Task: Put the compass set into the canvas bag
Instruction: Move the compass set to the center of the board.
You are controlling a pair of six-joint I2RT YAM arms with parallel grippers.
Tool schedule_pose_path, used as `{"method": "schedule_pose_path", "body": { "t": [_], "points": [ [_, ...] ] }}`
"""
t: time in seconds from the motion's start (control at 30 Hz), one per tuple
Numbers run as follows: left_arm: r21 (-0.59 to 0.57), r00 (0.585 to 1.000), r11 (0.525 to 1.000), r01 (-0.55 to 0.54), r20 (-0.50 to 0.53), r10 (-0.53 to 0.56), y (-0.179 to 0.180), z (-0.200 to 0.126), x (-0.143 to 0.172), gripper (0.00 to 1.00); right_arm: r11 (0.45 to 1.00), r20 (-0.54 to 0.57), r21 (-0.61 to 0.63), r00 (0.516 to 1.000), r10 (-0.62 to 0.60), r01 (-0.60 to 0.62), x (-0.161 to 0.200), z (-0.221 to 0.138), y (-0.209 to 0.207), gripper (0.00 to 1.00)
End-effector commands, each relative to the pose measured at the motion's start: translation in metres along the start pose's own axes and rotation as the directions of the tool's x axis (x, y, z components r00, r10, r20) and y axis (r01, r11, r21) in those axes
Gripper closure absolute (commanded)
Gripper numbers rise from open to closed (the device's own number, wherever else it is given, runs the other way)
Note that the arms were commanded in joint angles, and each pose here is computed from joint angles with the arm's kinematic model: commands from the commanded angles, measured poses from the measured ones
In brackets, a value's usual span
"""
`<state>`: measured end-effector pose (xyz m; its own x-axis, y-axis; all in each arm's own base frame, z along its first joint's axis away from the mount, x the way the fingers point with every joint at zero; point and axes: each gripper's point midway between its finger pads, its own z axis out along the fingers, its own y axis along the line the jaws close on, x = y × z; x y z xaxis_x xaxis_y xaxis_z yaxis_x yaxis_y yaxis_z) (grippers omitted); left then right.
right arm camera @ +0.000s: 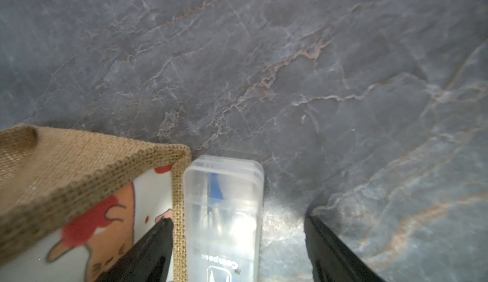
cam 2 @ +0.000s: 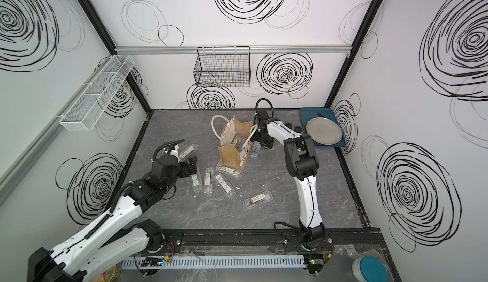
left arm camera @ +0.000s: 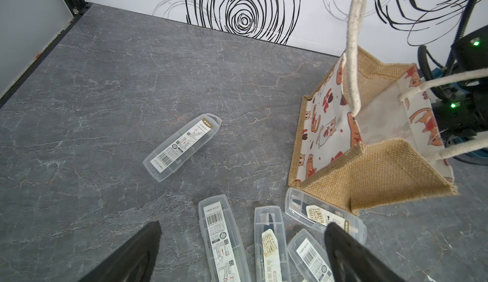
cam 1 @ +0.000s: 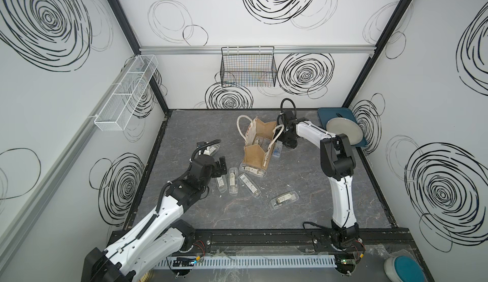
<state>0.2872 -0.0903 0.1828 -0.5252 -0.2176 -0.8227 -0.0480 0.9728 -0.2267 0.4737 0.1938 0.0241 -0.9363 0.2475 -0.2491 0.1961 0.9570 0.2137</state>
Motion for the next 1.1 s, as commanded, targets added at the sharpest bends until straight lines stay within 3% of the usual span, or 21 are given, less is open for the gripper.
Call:
{"method": "schedule_pose_path", "body": {
  "t": [0.0,0.37,0.77,1.07],
  "points": [
    [-0.008,0.999,1.000,0.009,0.034,-0.008,0.002,-0.004,-0.010,0.01,0.991,-0.152,0.132,0.988,-0.016,0.037,0.045,0.032,-0.026,0.21],
    [-0.006,0.999,1.000,0.014,0.040,-0.014,0.004,-0.006,-0.009,0.01,0.971,-0.184,0.208,0.980,-0.079,0.118,0.060,0.027,-0.051,0.30],
    [-0.001,0.999,1.000,0.022,0.045,-0.022,0.004,-0.008,-0.010,0.01,0.971,-0.232,0.173,0.965,-0.122,0.164,0.078,0.026,-0.051,0.30],
    [-0.010,0.999,1.000,0.024,0.046,-0.023,0.007,-0.009,-0.009,0.01,0.954,-0.248,0.169,0.948,-0.201,0.246,0.076,0.029,-0.049,0.37]
  ]
}}
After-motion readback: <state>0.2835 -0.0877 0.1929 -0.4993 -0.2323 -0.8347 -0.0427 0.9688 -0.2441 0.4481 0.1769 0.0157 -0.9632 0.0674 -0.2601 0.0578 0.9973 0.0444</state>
